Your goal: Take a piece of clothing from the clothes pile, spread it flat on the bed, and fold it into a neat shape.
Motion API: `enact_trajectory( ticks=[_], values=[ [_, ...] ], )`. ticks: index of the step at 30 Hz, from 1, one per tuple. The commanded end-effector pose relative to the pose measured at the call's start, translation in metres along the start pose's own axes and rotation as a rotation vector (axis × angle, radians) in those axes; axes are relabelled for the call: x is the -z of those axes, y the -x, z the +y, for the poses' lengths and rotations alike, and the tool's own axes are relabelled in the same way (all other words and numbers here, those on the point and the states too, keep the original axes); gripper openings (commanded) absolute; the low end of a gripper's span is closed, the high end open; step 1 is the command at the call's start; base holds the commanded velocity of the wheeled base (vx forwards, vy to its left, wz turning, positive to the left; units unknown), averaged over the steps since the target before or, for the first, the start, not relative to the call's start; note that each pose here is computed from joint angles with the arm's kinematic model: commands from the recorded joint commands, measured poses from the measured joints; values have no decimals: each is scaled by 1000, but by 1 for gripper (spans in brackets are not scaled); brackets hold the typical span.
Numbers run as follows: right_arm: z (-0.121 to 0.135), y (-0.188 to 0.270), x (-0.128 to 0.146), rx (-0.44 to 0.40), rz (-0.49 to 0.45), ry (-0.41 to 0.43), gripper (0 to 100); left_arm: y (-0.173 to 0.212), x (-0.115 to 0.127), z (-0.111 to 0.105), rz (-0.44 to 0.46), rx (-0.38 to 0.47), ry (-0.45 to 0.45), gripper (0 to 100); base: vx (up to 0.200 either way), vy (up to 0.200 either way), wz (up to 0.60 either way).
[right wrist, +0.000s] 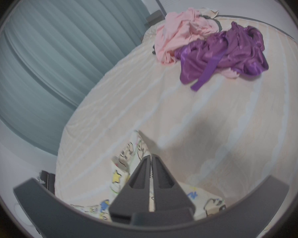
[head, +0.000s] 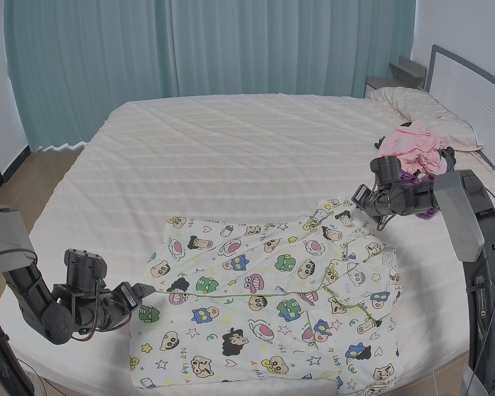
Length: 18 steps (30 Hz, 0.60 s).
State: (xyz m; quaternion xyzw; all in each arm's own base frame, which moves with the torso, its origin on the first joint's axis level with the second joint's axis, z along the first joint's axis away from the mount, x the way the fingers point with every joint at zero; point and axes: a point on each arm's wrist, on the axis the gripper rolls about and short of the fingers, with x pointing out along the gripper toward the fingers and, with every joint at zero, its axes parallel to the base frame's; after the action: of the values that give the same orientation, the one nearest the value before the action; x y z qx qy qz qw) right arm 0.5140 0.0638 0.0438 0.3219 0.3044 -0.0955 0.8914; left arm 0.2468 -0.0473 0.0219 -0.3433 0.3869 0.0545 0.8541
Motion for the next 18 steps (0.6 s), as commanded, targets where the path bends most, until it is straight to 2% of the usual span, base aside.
enact_trajectory(
  ticks=[1,8,14,15,18],
  values=[
    [17,34,-28,-61,-61,-43,0,0,0,0,0,1,0,100,0,0,0],
    [14,42,-24,-66,-27,-34,0,0,0,0,-2,2,0,100,0,0,0],
    [0,22,-8,-23,15,-9,0,0,0,0,-2,2,0,100,0,0,0],
    [-4,20,-9,-16,15,-2,100,0,0,0,-2,2,0,100,0,0,0],
    [-8,14,-6,-6,23,20,100,0,0,0,-1,0,1,100,0,0,0]
  ],
)
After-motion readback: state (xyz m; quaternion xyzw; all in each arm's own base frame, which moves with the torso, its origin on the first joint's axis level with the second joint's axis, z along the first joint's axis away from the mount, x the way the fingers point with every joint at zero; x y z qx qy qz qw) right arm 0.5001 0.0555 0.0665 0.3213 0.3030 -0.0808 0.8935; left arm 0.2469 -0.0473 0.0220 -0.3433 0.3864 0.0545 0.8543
